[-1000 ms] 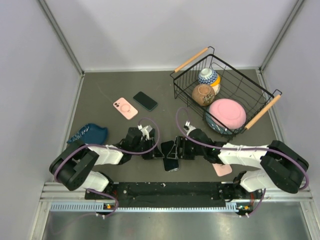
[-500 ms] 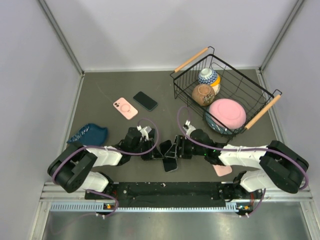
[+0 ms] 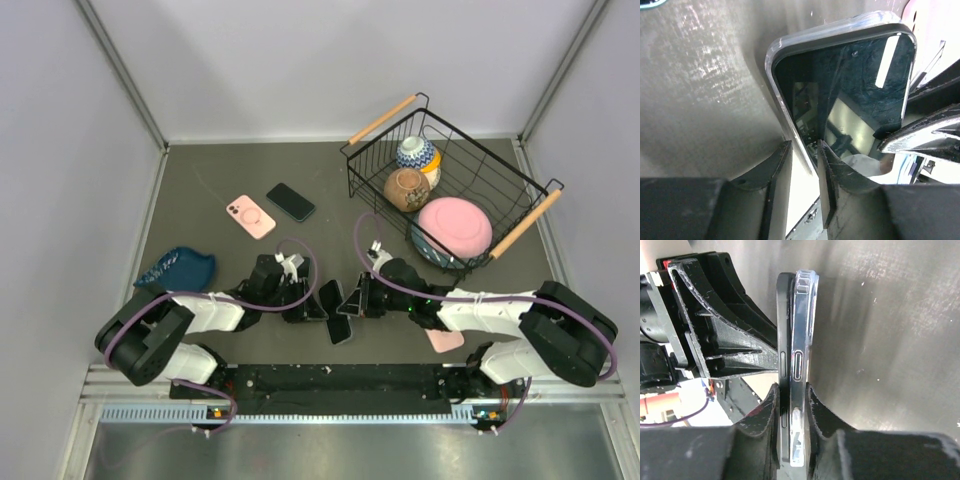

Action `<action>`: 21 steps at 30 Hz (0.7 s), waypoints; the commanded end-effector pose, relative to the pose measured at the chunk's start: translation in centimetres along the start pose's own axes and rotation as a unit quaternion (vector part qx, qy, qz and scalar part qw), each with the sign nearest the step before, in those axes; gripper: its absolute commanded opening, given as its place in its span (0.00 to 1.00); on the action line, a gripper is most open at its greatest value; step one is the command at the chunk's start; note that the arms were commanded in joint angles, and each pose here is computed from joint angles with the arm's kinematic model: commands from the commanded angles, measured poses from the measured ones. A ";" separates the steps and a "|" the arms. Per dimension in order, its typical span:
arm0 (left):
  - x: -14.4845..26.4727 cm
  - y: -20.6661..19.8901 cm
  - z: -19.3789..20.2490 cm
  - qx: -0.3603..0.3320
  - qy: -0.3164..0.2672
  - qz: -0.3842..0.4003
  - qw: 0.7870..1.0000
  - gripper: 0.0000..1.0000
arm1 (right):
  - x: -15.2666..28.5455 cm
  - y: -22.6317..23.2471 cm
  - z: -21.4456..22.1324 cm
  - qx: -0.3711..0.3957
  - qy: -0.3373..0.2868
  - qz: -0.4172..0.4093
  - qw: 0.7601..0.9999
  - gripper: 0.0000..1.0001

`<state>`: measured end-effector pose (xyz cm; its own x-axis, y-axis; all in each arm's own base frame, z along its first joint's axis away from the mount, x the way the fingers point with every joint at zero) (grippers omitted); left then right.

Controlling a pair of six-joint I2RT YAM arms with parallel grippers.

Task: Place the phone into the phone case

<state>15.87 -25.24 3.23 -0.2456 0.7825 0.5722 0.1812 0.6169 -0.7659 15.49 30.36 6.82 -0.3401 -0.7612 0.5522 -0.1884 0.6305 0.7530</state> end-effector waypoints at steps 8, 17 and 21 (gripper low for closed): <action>1.2 -1.5 -1.7 -0.045 -0.026 -0.014 0.999 0.59 | 0.4 2.5 -1.8 0.039 -0.019 -0.006 0.999 0.00; 6.6 -5.0 -6.1 -0.124 -0.147 -0.034 0.981 0.66 | 2.8 4.7 -3.6 0.052 -0.069 -0.038 0.996 0.00; 9.3 -7.9 -6.0 -0.157 -0.194 0.034 0.968 0.70 | 4.7 7.2 -4.6 0.048 -0.103 -0.093 0.989 0.00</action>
<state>18.24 -23.12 13.71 -0.5066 0.7544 0.4174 0.4026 0.6351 -0.6592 15.94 29.28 10.15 -0.4051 -0.7450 0.5300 -0.2502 0.6479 0.7195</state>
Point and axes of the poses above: each gripper's point midway between its finger pads, its own x axis back along the fingers, its own y axis along the line the jaws close on, z = x × y, the point moved 1 cm from there along x, back along the fingers, and after that the axes turned 3 degrees about -x, right-handed, at the moved point
